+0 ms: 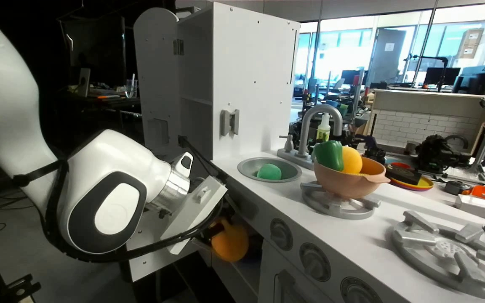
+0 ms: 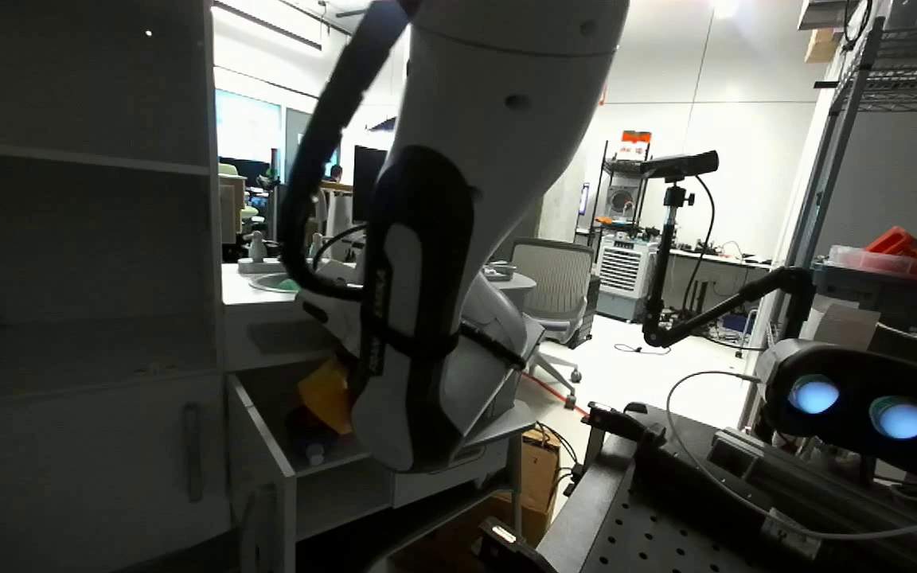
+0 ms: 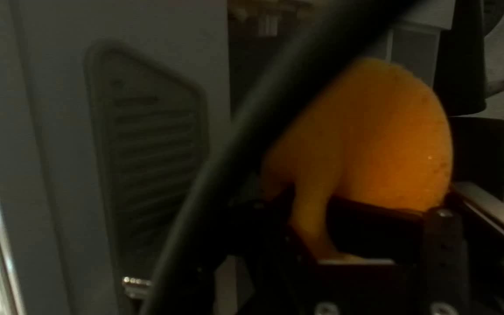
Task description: Put the blue bottle and the orange sponge in the top compartment of the cabinet under the sink the close the cabinet door
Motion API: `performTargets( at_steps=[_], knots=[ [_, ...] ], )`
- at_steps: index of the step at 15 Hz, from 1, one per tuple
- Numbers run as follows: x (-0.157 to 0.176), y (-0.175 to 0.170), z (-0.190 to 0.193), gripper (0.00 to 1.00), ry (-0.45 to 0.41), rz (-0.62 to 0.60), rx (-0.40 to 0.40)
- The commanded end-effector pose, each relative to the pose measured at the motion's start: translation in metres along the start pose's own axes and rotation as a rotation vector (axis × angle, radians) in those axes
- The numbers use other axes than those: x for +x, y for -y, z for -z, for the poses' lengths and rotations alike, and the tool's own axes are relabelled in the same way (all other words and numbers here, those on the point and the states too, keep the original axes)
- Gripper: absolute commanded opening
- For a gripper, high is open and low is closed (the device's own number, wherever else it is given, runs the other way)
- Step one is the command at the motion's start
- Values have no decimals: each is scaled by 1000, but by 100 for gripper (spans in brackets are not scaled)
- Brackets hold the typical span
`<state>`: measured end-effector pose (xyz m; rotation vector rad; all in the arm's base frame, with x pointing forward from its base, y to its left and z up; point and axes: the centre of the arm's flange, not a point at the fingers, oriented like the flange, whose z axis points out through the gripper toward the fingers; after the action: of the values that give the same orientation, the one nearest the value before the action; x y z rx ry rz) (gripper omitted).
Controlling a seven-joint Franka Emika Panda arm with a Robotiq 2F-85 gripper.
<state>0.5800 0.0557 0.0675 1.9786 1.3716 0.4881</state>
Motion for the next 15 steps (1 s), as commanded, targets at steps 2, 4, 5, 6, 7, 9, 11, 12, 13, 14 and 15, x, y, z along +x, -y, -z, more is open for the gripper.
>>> performTargets(
  at_steps=[2, 4, 5, 6, 7, 9, 11, 12, 13, 14, 15],
  knots=[
    [-54, -7, -13, 0, -52, 42, 9],
    [-58, 4, -30, 0, -54, 39, 20],
    [-63, 8, -36, 0, -49, 26, 23],
    [-69, 17, -46, 0, -44, 22, 31],
    [-68, 26, -58, 0, -44, 5, 27],
    [-63, 35, -68, 0, -66, -33, 7],
    [-56, 40, -72, 0, -83, -59, -8],
    [-52, 45, -73, 0, -87, -71, -9],
    [-49, 49, -75, 0, -90, -84, -8],
    [-44, 52, -73, 0, -91, -97, -8],
    [-42, 55, -73, 0, -91, -108, -10]
  ],
)
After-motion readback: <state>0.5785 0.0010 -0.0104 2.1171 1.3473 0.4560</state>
